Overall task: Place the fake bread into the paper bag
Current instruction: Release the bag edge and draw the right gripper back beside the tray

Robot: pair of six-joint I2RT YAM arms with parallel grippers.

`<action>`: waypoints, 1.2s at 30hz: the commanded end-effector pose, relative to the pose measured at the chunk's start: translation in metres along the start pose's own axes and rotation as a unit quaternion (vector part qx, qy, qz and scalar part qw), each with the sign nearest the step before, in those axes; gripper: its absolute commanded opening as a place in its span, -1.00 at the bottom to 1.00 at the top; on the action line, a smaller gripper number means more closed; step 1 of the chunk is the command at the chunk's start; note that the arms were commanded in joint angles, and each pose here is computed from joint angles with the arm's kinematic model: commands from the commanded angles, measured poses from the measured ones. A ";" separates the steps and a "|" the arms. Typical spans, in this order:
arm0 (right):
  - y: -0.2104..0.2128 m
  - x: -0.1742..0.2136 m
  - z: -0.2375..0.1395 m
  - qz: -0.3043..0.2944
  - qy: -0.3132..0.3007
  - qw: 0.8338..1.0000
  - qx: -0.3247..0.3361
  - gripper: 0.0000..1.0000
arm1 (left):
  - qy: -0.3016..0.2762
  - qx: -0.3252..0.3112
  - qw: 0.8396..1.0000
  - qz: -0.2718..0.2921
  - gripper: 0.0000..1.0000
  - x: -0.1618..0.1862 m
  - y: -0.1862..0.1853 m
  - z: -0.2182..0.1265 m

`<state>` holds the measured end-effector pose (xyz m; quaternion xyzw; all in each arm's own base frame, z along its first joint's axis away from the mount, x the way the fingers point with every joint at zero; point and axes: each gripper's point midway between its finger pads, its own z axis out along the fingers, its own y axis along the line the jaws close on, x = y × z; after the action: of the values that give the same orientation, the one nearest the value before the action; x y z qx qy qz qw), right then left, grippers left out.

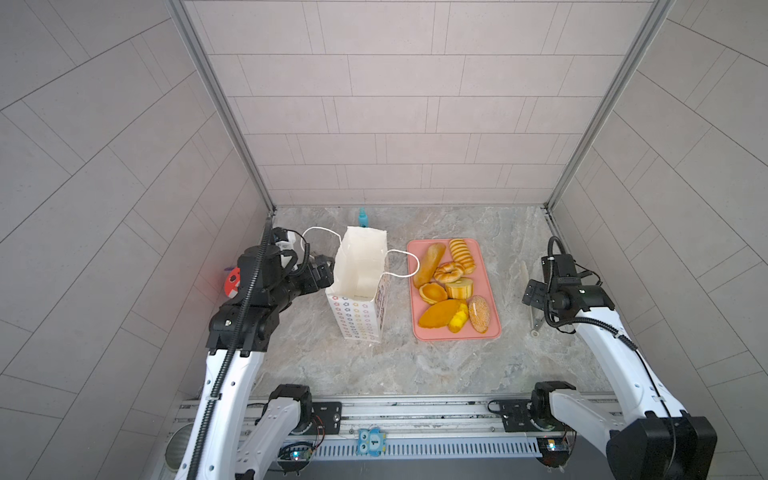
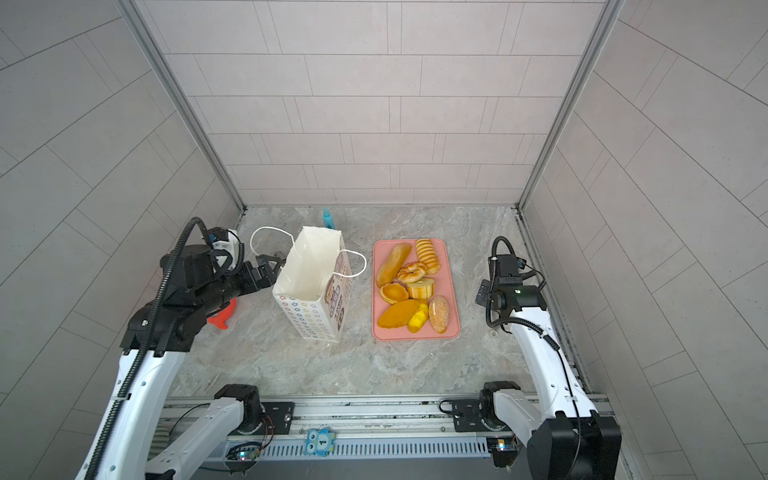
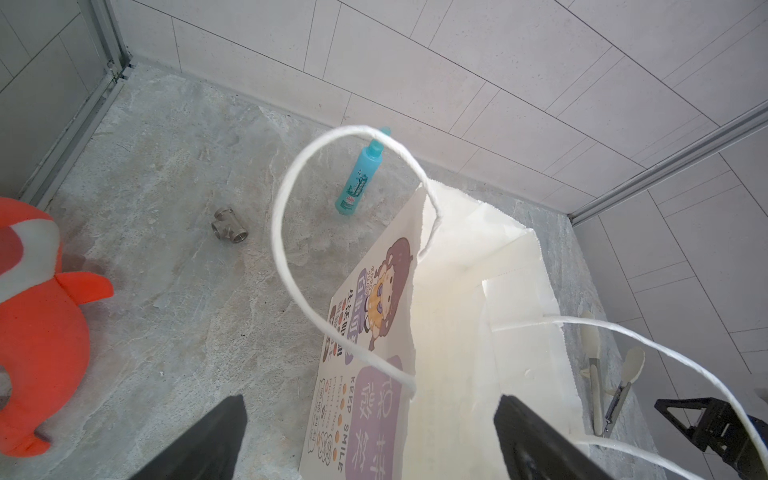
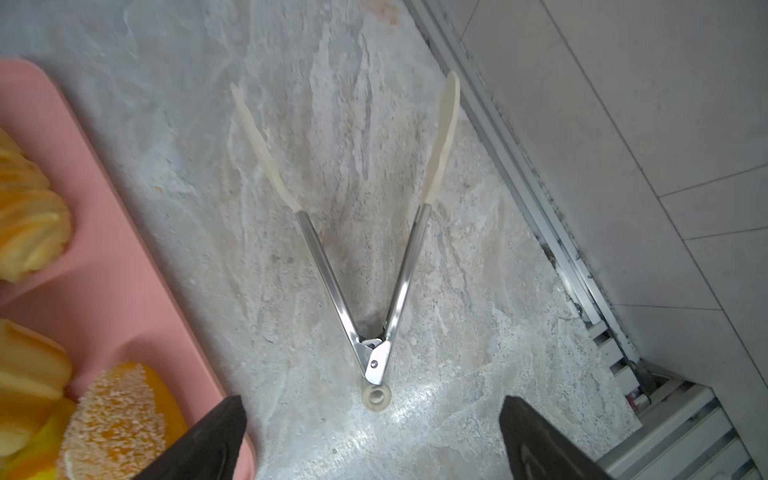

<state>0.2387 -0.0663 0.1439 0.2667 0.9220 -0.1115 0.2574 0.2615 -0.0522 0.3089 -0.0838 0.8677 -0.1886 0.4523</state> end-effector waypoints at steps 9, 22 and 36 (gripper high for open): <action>0.008 0.018 0.053 0.042 0.041 0.998 -0.027 0.95 | 0.010 0.020 1.000 0.003 1.00 0.015 -0.008 0.007; 0.015 0.015 0.101 0.033 0.069 0.997 0.003 0.88 | 0.021 0.026 0.999 0.005 1.00 0.024 -0.007 0.011; 0.039 0.008 0.119 0.056 0.097 0.993 -0.031 0.62 | 0.030 0.019 0.999 0.003 1.00 0.032 -0.002 0.014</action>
<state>0.2951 -0.0693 0.0310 0.3074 0.9350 -0.0464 0.1709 0.2560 -0.0671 0.2783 -0.0692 0.8795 -0.2059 0.4235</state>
